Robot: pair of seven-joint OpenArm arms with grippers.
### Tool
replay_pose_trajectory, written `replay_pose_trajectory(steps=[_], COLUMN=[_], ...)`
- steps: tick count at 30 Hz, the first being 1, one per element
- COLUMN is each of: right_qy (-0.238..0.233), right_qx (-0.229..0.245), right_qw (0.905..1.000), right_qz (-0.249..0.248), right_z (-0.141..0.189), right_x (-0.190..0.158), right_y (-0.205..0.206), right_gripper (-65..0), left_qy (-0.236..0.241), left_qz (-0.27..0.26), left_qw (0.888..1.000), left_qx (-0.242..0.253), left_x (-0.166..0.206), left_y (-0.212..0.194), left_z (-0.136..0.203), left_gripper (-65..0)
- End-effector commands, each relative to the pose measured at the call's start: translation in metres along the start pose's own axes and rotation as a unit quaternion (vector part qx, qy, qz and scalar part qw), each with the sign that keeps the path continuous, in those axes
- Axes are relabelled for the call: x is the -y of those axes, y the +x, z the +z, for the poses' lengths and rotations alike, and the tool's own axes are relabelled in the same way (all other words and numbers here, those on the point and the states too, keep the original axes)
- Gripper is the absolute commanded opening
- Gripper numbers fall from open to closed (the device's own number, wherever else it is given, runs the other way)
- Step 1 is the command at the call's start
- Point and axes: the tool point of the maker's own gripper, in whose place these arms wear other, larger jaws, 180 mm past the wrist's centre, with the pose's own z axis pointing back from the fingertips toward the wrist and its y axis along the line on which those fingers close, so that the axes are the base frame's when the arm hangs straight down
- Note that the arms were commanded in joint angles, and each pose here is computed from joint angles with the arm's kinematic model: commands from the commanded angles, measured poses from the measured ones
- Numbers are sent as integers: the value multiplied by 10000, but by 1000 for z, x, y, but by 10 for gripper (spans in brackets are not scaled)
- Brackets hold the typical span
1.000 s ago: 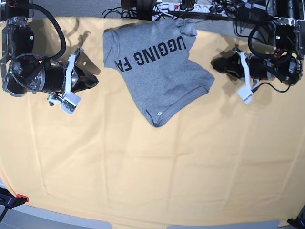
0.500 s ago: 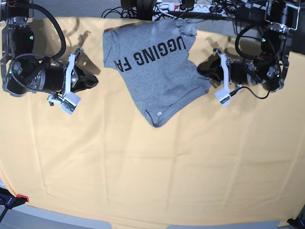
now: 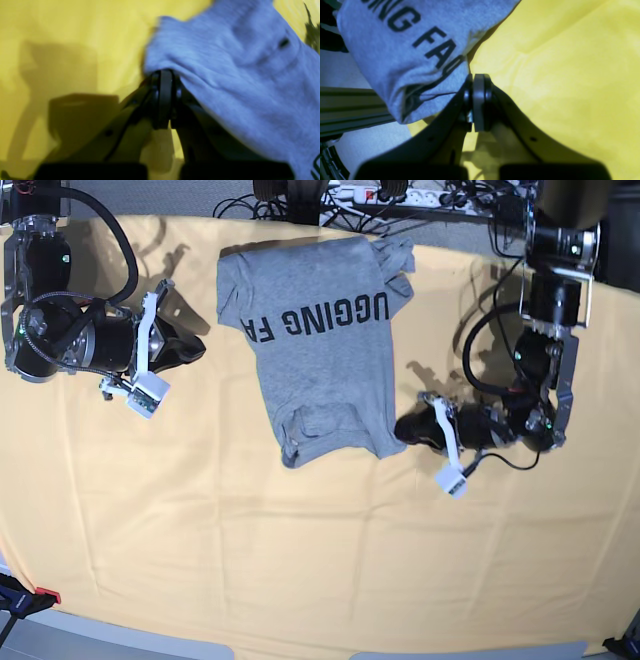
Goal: Layout the t-shirt on the table in an organized manner, then fold the t-shirt properly
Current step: 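Push the shirt's hem edge with the left gripper to square it, then tap the shirt's collar edge with the right gripper to align it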
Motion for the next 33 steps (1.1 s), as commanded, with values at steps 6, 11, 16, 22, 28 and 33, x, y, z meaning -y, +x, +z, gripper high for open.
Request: replay_pose_trajectory(steps=[6,11,16,22,28,33], right_qy=[85,675,912,850,860,1478], right_qx=[-165,169,-38,-95,99,392], right_qw=[9998,9975,9951,9943,9921,9814], right_qz=[116,-90,-383,-635,-911,-1159], right_z=[7,6,0,-8,-32,-35], right_x=[-2,-27,-46,-56,-73,-101], right_y=[-1,3,-21,-38,-35,-24], right_gripper=[-650,-650,-650,-650,-650,-650], left_qy=[-703,-1829,-1573,-1421,-1360,-1357], left_qz=[-179,-64,215,341,324,332], left_qw=[9969,9809,9864,9889,9898,9899], left_qx=[-313,655,423,274,270,262], left_x=[20,54,35,24,21,21], left_y=[45,91,66,48,49,48], left_z=[30,66,75,81,85,85], left_gripper=[-650,-650,-650,-650,-650,-650])
